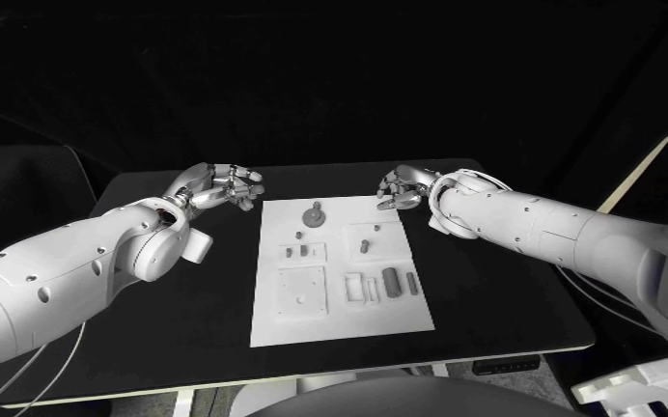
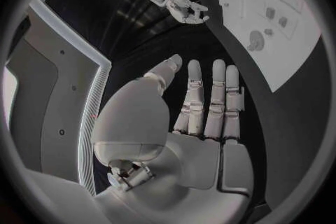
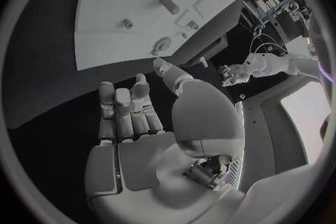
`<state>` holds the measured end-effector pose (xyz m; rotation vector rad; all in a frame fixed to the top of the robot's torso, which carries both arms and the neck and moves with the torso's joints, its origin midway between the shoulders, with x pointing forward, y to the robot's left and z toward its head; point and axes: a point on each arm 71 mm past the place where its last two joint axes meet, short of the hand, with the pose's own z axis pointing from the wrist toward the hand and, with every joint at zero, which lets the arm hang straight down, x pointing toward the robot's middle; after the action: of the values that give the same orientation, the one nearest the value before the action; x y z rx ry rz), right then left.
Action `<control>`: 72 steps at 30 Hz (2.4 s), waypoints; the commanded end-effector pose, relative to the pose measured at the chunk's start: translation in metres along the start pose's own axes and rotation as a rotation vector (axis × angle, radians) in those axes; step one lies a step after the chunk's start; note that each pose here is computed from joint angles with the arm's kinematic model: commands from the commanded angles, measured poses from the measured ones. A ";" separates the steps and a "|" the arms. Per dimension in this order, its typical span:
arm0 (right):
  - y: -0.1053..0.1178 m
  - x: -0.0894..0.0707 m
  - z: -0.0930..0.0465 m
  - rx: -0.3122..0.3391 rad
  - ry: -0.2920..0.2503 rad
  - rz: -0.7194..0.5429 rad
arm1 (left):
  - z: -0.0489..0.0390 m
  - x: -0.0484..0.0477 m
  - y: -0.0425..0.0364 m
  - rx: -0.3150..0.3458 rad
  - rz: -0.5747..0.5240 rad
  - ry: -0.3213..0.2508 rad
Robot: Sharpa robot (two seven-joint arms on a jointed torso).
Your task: Assemble the parts on the task board
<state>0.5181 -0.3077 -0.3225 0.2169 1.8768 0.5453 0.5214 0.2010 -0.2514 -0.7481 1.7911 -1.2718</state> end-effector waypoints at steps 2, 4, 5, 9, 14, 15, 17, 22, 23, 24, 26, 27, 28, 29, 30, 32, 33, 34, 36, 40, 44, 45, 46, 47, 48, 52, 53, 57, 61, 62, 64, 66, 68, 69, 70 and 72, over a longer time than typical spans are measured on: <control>-0.005 0.010 -0.002 0.018 -0.034 -0.043 | -0.0008 0.0032 0.0019 0.008 -0.036 0.004; -0.007 0.018 -0.003 0.022 -0.020 -0.040 | -0.0014 0.0043 0.0039 0.004 -0.039 0.009; -0.007 0.020 -0.003 0.023 -0.014 -0.038 | -0.0016 0.0048 0.0045 0.003 -0.040 0.012; -0.008 0.027 -0.004 0.024 -0.001 -0.034 | -0.0021 0.0052 0.0063 -0.002 -0.042 0.013; -0.009 0.033 -0.004 0.027 0.007 -0.032 | -0.0022 0.0052 0.0072 -0.006 -0.043 0.016; -0.010 0.034 -0.005 0.030 0.007 -0.032 | -0.0022 0.0053 0.0073 -0.007 -0.043 0.016; -0.011 0.036 -0.005 0.032 0.006 -0.032 | -0.0023 0.0055 0.0074 -0.007 -0.043 0.016; -0.011 0.037 -0.004 0.037 0.005 -0.032 | -0.0024 0.0053 0.0078 -0.008 -0.043 0.016; -0.011 0.037 -0.004 0.039 0.005 -0.032 | -0.0024 0.0053 0.0079 -0.008 -0.043 0.017; -0.012 0.037 -0.003 0.041 0.005 -0.033 | -0.0025 0.0054 0.0079 -0.009 -0.044 0.017; -0.013 0.038 -0.003 0.044 0.005 -0.034 | -0.0022 0.0058 0.0078 -0.008 -0.043 0.017; -0.013 0.038 -0.003 0.047 0.006 -0.034 | -0.0022 0.0058 0.0078 -0.008 -0.044 0.017; -0.013 0.038 -0.003 0.048 0.006 -0.034 | -0.0022 0.0058 0.0078 -0.008 -0.044 0.017; -0.014 0.039 -0.003 0.050 0.006 -0.034 | -0.0022 0.0058 0.0079 -0.010 -0.044 0.018; -0.014 0.039 -0.003 0.052 0.006 -0.034 | -0.0022 0.0057 0.0080 -0.010 -0.043 0.017; -0.015 0.040 -0.002 0.057 0.006 -0.035 | -0.0021 0.0056 0.0081 -0.011 -0.043 0.016; -0.016 0.040 -0.002 0.058 0.007 -0.035 | -0.0022 0.0056 0.0081 -0.011 -0.043 0.016; -0.016 0.041 -0.002 0.060 0.007 -0.035 | -0.0023 0.0055 0.0081 -0.011 -0.043 0.015; -0.016 0.041 -0.002 0.061 0.010 -0.035 | -0.0022 0.0057 0.0081 -0.011 -0.043 0.017; -0.015 0.045 -0.002 0.063 0.019 -0.033 | -0.0025 0.0056 0.0082 -0.012 -0.044 0.018; -0.015 0.051 -0.002 0.064 0.027 -0.030 | -0.0028 0.0055 0.0081 -0.012 -0.044 0.018; -0.015 0.051 -0.002 0.064 0.028 -0.030 | -0.0028 0.0055 0.0081 -0.012 -0.044 0.018; -0.015 0.052 -0.002 0.064 0.028 -0.030 | -0.0028 0.0054 0.0082 -0.013 -0.044 0.018; -0.015 0.052 -0.002 0.064 0.029 -0.029 | -0.0028 0.0053 0.0082 -0.013 -0.044 0.017; -0.015 0.053 -0.002 0.064 0.030 -0.029 | -0.0028 0.0053 0.0083 -0.013 -0.044 0.018; -0.015 0.054 -0.002 0.065 0.034 -0.028 | -0.0032 0.0051 0.0083 -0.013 -0.044 0.017; -0.014 0.055 -0.001 0.066 0.035 -0.028 | -0.0034 0.0048 0.0083 -0.014 -0.044 0.016; -0.013 0.058 -0.001 0.067 0.038 -0.027 | -0.0031 0.0052 0.0082 -0.014 -0.044 0.017; -0.013 0.059 0.000 0.068 0.039 -0.027 | -0.0027 0.0059 0.0079 -0.012 -0.044 0.018; -0.014 0.058 0.000 0.069 0.040 -0.027 | -0.0029 0.0058 0.0079 -0.013 -0.044 0.018; -0.013 0.059 0.000 0.068 0.040 -0.027 | -0.0030 0.0061 0.0078 -0.013 -0.044 0.018; -0.013 0.060 0.001 0.068 0.041 -0.027 | -0.0027 0.0064 0.0078 -0.014 -0.044 0.019; -0.013 0.060 0.001 0.071 0.042 -0.027 | -0.0029 0.0063 0.0077 -0.014 -0.044 0.019; -0.013 0.061 0.001 0.073 0.042 -0.028 | -0.0025 0.0069 0.0074 -0.013 -0.044 0.019; -0.013 0.061 0.002 0.076 0.040 -0.028 | -0.0022 0.0075 0.0072 -0.011 -0.045 0.021; -0.013 0.061 0.002 0.078 0.040 -0.029 | -0.0023 0.0080 0.0069 -0.011 -0.046 0.023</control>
<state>0.4990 -0.2940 -0.3793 0.2435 1.9310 0.4695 0.5161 0.2011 -0.2607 -0.7869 1.8087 -1.2834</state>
